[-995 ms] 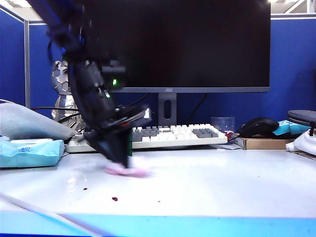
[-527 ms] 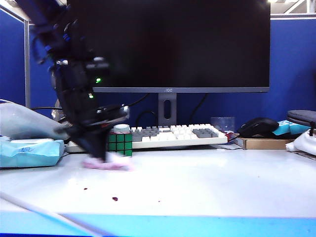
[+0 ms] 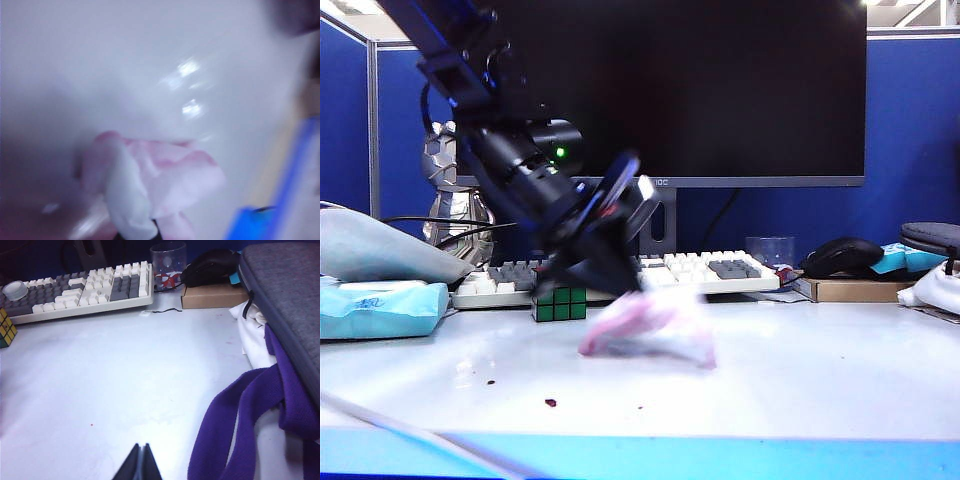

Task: Use the wet wipes on the table to wipe the cherry juice off the table, then put the wipes back on the table.

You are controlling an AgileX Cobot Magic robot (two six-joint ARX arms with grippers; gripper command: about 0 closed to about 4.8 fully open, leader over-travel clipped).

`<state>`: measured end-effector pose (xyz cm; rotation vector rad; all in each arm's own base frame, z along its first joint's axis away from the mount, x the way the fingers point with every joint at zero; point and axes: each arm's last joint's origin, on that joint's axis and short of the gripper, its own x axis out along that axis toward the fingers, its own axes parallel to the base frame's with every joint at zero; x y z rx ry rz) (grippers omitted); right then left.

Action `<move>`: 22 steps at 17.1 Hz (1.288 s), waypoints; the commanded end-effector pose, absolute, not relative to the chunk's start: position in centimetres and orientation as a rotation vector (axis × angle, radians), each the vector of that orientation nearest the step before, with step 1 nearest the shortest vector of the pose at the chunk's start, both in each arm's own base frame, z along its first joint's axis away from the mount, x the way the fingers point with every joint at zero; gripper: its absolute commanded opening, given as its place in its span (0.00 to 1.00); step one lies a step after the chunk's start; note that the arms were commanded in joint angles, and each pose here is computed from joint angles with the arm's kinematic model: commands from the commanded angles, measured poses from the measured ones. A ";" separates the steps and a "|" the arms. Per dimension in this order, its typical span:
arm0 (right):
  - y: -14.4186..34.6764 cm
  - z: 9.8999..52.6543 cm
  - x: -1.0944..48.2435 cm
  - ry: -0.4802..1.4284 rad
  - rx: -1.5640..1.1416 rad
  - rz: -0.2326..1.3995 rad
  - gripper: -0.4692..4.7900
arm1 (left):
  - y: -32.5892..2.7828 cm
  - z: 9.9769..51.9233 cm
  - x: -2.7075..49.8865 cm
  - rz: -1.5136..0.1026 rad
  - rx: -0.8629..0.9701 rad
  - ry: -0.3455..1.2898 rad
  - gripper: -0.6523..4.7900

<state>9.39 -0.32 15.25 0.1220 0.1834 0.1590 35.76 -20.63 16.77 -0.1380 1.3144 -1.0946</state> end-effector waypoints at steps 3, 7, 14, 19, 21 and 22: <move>-0.3 15.2 9.4 0.183 0.122 0.161 0.09 | -18.6 18.6 34.3 -0.763 0.282 1.382 0.11; -0.3 15.2 9.4 0.183 0.122 0.161 0.09 | -18.4 21.3 33.5 -0.808 0.254 1.314 0.11; -0.3 15.2 9.4 0.183 0.122 0.161 0.09 | -21.8 18.3 32.4 -0.850 0.337 1.381 0.11; -0.3 15.2 9.4 0.183 0.122 0.161 0.09 | -25.3 18.1 29.4 -0.982 0.404 1.415 0.11; -0.3 15.2 9.4 0.183 0.122 0.161 0.09 | -25.0 17.4 29.2 -0.952 0.450 1.438 0.11; -0.3 15.2 9.4 0.183 0.122 0.160 0.09 | -24.5 16.9 29.4 -0.899 0.488 1.444 0.11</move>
